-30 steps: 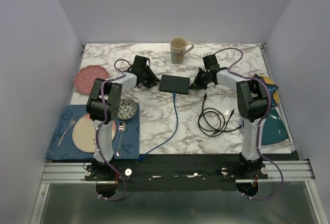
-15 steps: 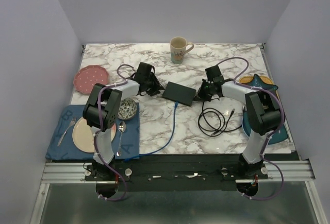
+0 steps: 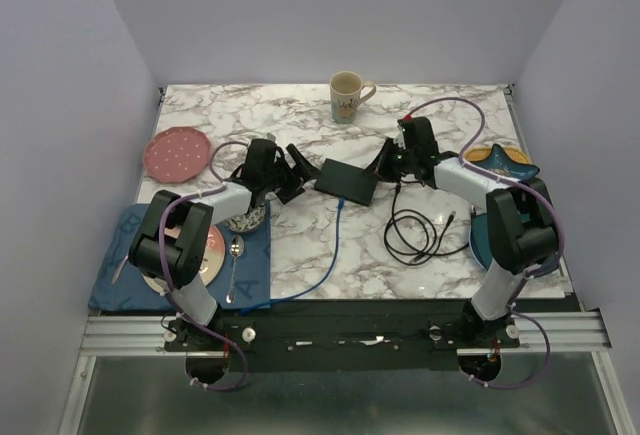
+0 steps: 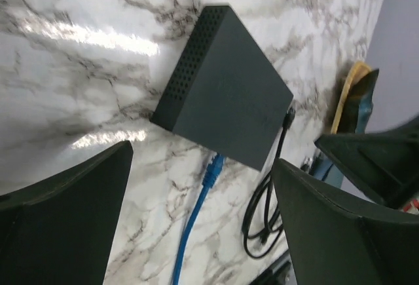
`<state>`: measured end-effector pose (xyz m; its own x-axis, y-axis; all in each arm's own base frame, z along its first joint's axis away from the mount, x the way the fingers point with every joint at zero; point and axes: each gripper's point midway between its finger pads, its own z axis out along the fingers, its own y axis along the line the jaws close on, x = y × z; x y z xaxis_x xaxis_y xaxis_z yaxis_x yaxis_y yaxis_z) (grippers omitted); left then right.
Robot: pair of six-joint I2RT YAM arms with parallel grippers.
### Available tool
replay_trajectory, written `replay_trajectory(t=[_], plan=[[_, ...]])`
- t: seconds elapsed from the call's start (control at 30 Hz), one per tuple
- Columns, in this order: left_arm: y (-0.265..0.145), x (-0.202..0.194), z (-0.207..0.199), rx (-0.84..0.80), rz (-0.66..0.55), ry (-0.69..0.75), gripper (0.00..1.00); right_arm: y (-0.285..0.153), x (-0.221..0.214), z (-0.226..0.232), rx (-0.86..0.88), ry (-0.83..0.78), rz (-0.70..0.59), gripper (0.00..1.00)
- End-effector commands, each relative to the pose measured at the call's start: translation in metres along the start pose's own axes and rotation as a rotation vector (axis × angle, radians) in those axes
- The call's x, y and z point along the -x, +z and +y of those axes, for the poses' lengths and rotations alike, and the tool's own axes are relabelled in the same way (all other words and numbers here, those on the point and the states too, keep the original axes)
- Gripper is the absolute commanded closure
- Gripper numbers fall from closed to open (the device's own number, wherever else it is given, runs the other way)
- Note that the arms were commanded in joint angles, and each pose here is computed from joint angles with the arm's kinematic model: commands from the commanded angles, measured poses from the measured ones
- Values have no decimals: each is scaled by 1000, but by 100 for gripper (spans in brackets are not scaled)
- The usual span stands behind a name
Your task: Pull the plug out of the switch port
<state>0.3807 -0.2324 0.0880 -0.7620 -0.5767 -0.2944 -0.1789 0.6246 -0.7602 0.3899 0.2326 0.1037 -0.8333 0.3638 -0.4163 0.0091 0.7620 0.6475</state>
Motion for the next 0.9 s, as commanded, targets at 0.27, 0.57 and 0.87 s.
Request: replay_trajectory(t=[0.27, 0.57, 0.87], plan=[[-8, -52, -41, -331, 132, 26, 17, 49, -43, 0, 162, 99, 191, 99], [11, -69, -22, -284, 169, -25, 22, 60, -62, -28, 85, 155, 226, 99], [22, -79, -9, -250, 191, -80, 26, 62, -68, -38, 47, 168, 227, 99]])
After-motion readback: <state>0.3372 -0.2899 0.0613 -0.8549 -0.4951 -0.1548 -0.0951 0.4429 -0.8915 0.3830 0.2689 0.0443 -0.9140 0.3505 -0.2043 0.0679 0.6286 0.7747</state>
